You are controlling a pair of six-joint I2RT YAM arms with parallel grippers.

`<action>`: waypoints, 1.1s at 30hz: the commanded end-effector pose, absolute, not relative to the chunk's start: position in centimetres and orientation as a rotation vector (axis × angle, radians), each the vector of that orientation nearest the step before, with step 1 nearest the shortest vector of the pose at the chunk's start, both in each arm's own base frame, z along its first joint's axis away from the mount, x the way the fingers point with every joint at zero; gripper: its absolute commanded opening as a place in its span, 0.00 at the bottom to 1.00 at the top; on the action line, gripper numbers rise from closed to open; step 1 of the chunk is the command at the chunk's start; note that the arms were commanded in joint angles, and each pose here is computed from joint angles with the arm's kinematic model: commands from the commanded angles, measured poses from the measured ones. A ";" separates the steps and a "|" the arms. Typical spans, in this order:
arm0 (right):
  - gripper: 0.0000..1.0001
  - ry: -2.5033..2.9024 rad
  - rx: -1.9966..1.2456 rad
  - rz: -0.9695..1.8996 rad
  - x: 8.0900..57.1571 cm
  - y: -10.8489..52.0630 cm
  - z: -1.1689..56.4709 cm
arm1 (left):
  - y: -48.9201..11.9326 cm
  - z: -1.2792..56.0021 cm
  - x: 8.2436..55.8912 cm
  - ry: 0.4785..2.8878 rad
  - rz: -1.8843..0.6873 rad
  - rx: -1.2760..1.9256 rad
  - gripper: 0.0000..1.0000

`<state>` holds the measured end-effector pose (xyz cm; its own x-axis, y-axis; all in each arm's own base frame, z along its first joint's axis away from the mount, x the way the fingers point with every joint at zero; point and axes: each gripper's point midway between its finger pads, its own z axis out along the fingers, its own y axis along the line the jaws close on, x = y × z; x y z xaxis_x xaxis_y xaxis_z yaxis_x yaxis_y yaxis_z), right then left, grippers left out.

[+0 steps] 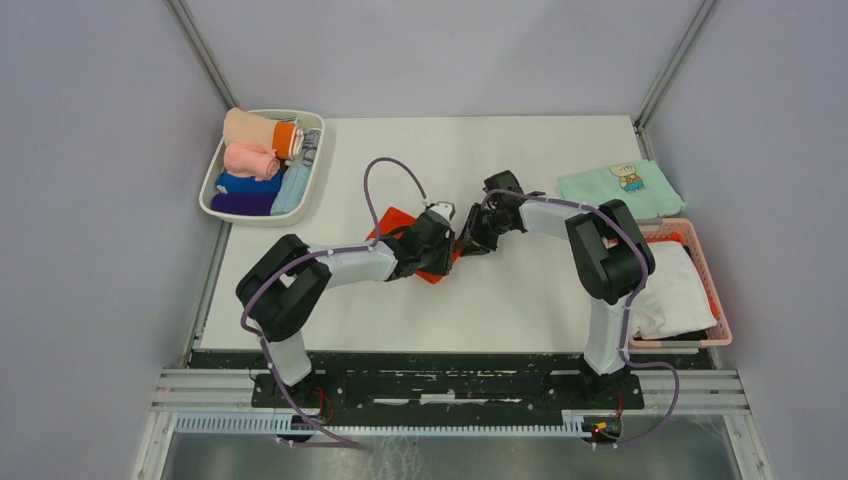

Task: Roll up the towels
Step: Roll the towel at the center of the board.

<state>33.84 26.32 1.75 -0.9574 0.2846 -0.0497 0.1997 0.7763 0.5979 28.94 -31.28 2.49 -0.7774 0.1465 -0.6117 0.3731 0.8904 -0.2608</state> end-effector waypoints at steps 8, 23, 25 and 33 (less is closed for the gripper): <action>0.36 2.842 0.362 0.845 34.2 26.1 1.5 | -26.4 -3.6 23.9 2.588 0.228 0.673 0.42; 0.54 2.554 0.310 1.171 36.1 26.6 8.1 | -29.2 -2.0 23.7 2.607 0.003 0.640 0.03; 0.59 2.513 0.305 1.201 36.2 26.3 8.9 | -30.2 -1.0 23.8 2.631 -0.200 0.572 0.03; 0.65 2.402 0.338 1.389 35.9 27.1 9.2 | -31.7 2.1 24.2 2.649 -0.865 0.278 0.03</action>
<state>35.51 25.70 7.05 -0.9176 0.3652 -0.1571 0.1022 0.5986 0.7945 27.72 -30.46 2.45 -0.8090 0.1815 -0.5591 0.3610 0.9040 -0.2290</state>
